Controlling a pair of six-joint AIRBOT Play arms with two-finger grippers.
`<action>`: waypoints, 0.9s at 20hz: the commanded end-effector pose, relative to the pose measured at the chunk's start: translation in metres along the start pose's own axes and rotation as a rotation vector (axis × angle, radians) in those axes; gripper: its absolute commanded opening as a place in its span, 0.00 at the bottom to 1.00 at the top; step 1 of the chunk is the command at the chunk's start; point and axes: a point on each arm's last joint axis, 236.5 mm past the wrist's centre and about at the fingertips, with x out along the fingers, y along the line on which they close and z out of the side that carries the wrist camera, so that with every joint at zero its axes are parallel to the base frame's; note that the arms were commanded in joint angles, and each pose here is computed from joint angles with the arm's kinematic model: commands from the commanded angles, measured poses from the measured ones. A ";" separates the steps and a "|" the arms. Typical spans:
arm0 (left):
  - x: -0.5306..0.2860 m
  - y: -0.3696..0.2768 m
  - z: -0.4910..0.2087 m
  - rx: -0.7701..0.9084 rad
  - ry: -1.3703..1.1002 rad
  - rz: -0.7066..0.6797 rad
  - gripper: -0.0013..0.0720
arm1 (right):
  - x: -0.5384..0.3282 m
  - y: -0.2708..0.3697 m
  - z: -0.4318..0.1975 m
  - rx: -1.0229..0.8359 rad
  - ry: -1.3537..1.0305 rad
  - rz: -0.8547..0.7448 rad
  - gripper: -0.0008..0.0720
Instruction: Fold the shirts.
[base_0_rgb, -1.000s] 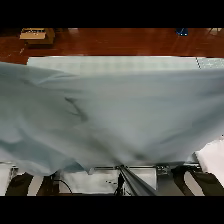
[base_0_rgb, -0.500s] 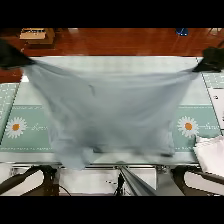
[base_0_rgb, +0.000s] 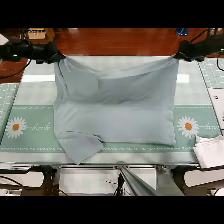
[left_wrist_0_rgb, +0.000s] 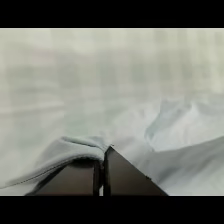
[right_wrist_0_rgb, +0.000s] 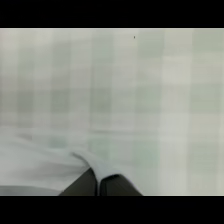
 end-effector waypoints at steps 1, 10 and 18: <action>0.028 0.024 0.030 0.033 -0.137 0.058 0.05 | 0.046 -0.004 0.020 -0.006 -0.086 -0.002 0.04; 0.096 0.060 -0.020 0.112 0.025 0.071 0.05 | 0.115 -0.018 -0.012 -0.056 0.010 -0.074 0.04; -0.006 0.032 -0.056 0.073 0.276 0.002 0.05 | 0.019 0.006 -0.052 -0.155 0.212 -0.088 0.04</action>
